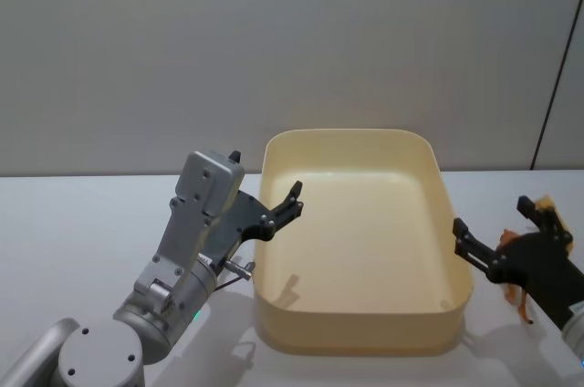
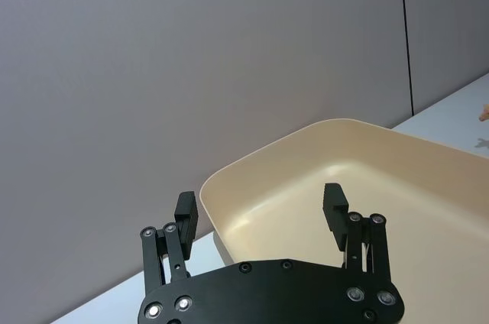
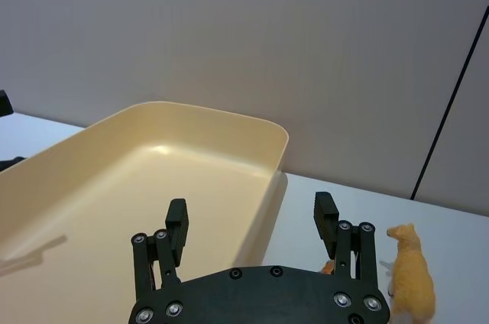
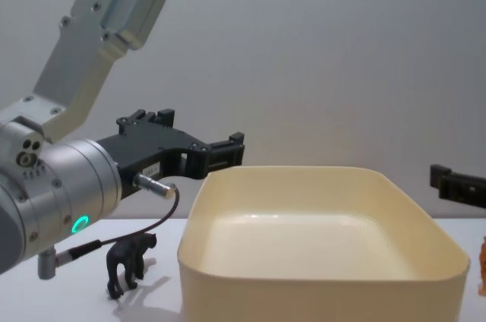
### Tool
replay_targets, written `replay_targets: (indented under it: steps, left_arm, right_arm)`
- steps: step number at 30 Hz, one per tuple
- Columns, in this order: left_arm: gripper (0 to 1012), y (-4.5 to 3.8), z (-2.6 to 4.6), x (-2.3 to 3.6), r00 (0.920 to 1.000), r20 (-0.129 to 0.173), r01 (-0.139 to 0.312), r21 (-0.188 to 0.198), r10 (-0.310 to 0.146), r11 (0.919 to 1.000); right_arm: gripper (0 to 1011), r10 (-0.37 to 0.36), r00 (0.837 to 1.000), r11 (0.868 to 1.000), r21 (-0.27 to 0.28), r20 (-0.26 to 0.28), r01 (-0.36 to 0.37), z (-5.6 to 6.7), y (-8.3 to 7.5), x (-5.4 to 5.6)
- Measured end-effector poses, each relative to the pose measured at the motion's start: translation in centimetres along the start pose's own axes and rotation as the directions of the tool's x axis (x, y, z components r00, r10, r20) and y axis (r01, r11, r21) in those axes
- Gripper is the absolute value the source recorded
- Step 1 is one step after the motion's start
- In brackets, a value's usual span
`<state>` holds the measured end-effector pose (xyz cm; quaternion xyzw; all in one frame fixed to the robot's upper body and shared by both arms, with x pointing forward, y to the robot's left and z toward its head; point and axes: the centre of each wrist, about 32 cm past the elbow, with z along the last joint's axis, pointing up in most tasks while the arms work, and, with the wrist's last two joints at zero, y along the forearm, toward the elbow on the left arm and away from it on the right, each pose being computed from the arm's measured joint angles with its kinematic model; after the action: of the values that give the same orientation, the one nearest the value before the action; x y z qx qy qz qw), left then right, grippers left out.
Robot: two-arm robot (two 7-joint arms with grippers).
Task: Pick up the toy alternately with two hands and place it into the central storage box.
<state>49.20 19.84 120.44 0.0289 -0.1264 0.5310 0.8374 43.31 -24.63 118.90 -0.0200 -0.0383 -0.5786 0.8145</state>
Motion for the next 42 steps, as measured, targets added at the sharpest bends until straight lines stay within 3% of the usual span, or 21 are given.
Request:
replay_targets:
  steps: [16, 27, 34, 42]
  left_arm:
    - [1002, 0.00, 0.00, 0.00, 1.0000, 0.000, 0.000, 0.000, 0.000, 1.0000]
    - [1002, 0.00, 0.00, 0.00, 1.0000, 0.000, 0.000, 0.000, 0.000, 1.0000]
    - [1002, 0.00, 0.00, 0.00, 1.0000, 0.000, 0.000, 0.000, 0.000, 1.0000]
    - [1002, 0.00, 0.00, 0.00, 1.0000, 0.000, 0.000, 0.000, 0.000, 1.0000]
  right_arm:
    - [1001, -0.050, 0.999, 0.997, -0.054, 0.014, 0.051, -0.4, -2.6, 0.2]
    - [1001, -0.128, 0.992, 0.988, -0.082, 0.000, 0.128, -1.2, -4.3, 1.3]
    - [1001, -0.140, 0.990, 0.982, -0.129, -0.014, 0.137, -1.8, -4.6, 1.9]
    - [1001, -0.127, 0.992, 0.977, -0.174, -0.025, 0.120, -2.5, -3.7, 2.5]
